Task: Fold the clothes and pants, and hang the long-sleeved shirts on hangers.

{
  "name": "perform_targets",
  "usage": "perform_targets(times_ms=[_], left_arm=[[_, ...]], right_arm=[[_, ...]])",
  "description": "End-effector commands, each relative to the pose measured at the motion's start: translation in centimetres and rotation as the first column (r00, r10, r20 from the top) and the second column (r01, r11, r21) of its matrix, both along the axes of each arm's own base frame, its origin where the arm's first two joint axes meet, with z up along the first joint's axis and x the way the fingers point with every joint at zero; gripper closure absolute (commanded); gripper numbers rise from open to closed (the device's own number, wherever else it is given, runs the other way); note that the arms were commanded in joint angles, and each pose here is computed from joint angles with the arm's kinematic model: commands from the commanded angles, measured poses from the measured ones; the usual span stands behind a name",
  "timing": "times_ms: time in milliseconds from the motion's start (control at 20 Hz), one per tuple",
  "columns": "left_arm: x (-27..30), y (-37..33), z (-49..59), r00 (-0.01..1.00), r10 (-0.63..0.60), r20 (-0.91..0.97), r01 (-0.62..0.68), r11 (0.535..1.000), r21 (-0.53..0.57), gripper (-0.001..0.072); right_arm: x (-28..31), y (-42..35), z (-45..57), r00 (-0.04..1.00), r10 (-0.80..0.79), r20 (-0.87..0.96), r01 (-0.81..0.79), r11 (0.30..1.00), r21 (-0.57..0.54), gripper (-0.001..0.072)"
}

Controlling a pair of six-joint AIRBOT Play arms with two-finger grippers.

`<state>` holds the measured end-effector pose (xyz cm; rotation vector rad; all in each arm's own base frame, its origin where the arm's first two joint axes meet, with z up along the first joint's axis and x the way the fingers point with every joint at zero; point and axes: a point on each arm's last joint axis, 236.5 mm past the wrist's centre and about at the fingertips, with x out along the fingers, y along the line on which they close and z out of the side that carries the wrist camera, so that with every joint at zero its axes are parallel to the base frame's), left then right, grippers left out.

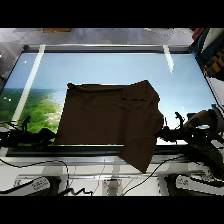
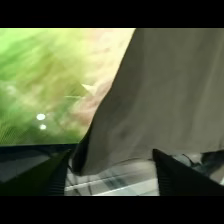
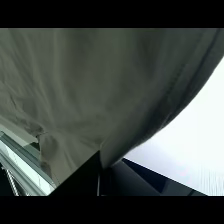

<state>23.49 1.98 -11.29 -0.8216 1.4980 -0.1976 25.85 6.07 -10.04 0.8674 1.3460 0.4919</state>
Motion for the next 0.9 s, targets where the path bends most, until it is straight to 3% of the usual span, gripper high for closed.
perform_targets(times_ms=[0,150,300,350,400,450,650,850], left_arm=[[-0.4,-0.1,-1.8,0.999,-0.039,-0.012,0.039,0.999,-0.015,0.0205],[-0.3,-0.5,-1.7,0.998,-0.055,0.003,0.055,0.998,-0.025,0.0393],[-0.3,-1.3,-1.6,0.995,-0.097,0.009,0.098,0.995,-0.027,0.0419],[-0.3,-1.8,-1.6,0.992,-0.125,0.016,0.126,0.992,-0.026,0.0481],[-0.2,-2.3,-1.6,0.988,-0.15,0.02,0.151,0.988,-0.024,0.0617],[0.1,-2.9,-1.5,0.984,-0.174,0.041,0.175,0.984,-0.028,0.0695],[3.6,-4.0,0.9,0.977,-0.131,0.166,0.143,0.988,-0.063,0.0695],[7.9,-2.2,8.1,0.916,-0.191,0.353,0.188,0.981,0.042,0.0695]], right_arm=[[0.0,0.0,0.1,1.0,0.0,0.0,0.0,1.0,0.004,0.0696],[0.1,0.3,0.4,1.0,-0.001,0.001,0.001,1.0,0.023,0.0696],[0.1,0.4,0.5,1.0,-0.002,0.001,0.002,1.0,0.025,0.0696],[0.1,0.4,0.5,1.0,-0.002,0.001,0.002,1.0,0.025,0.0696],[0.1,0.4,0.5,1.0,-0.002,0.002,0.002,1.0,0.026,0.0697],[0.1,0.4,0.6,1.0,-0.002,0.003,0.002,1.0,0.026,0.0696],[0.5,0.8,2.3,0.999,0.029,0.025,-0.03,0.997,0.071,0.0697],[4.4,0.4,9.0,0.974,0.019,0.226,-0.041,0.995,0.092,0.0699]])
